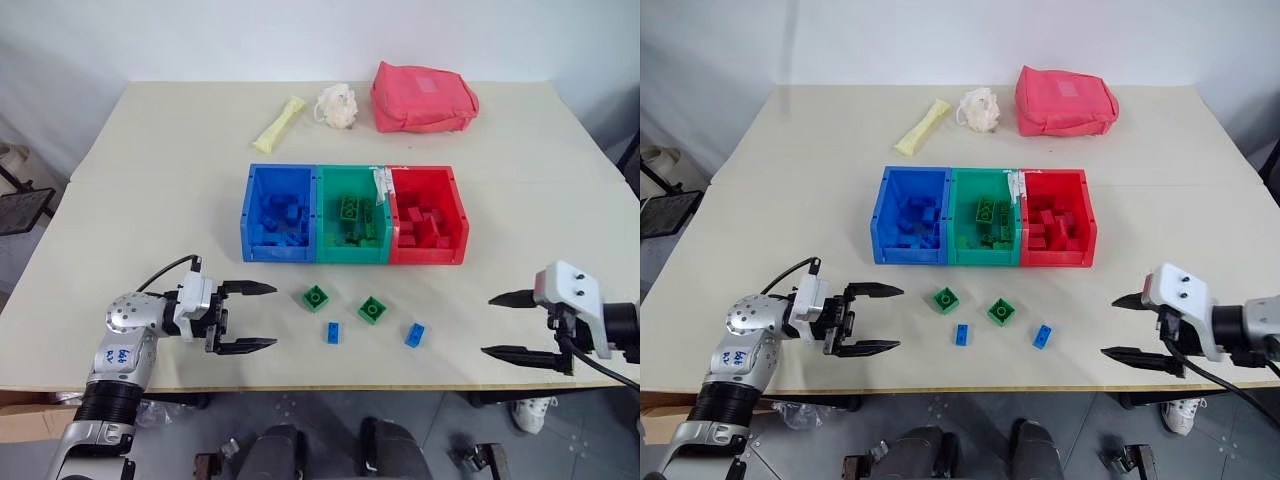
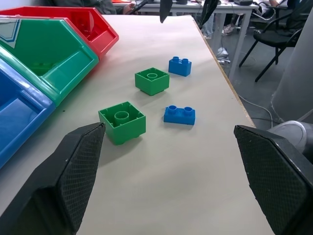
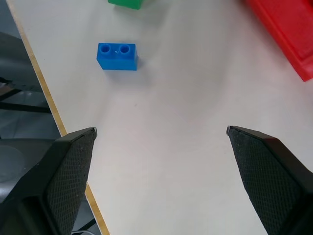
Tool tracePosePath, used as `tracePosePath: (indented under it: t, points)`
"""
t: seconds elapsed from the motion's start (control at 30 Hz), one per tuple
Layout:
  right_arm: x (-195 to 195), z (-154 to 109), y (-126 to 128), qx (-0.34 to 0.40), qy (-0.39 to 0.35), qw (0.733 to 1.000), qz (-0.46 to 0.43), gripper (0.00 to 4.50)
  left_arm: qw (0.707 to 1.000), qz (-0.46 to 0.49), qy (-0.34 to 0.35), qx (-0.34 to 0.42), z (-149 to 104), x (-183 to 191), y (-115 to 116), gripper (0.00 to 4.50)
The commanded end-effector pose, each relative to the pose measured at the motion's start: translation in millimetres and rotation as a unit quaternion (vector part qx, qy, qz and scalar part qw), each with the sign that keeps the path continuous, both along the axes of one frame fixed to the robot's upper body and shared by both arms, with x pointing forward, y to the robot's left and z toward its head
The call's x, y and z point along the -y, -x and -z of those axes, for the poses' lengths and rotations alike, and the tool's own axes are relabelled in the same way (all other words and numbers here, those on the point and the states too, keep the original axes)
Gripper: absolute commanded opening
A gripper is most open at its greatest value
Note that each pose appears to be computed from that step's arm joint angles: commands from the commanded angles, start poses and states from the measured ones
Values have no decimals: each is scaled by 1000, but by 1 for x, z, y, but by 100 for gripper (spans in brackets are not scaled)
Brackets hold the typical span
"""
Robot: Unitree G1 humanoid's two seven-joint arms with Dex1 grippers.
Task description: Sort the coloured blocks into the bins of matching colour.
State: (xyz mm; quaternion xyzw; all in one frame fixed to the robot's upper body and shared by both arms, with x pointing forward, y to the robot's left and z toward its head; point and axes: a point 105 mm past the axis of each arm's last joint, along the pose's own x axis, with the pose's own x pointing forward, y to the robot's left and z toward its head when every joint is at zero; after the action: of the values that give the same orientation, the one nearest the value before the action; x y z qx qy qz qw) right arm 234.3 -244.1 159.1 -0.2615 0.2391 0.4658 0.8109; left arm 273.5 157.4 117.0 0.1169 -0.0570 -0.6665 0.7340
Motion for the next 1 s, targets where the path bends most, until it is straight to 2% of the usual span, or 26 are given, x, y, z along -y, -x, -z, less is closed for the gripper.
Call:
tracePosePath:
  t: [0.03, 0.13, 0.33, 0.5, 0.6, 0.83, 1.0]
  points:
    - [-16, -3, -1, 15, 0, 1000, -22, 445, 1000, -5, -3, 11, -2, -2, 1, 450]
    - [-39, 6, -8, 12, -15, 999, -47, 445, 1000, -5, 2, 11, -3, 1, 3, 450]
    - [-63, 30, -27, 8, -2, 998, -60, 445, 1000, -14, 8, 6, 1, 3, 15, 450]
    - [-75, 44, -32, -8, 10, 996, -84, 445, 999, -31, 9, 2, 1, 0, 25, 450]
    - [-79, 48, -31, -12, 12, 995, -97, 383, 999, -40, 9, 0, 1, 0, 29, 450]
    - [-80, 44, -31, -4, 11, 995, -99, 146, 999, -46, 15, -2, 1, 4, 30, 450]
    - [-84, 29, -33, 16, -9, 995, -99, 144, 999, -42, 20, -2, 3, 8, 28, 450]
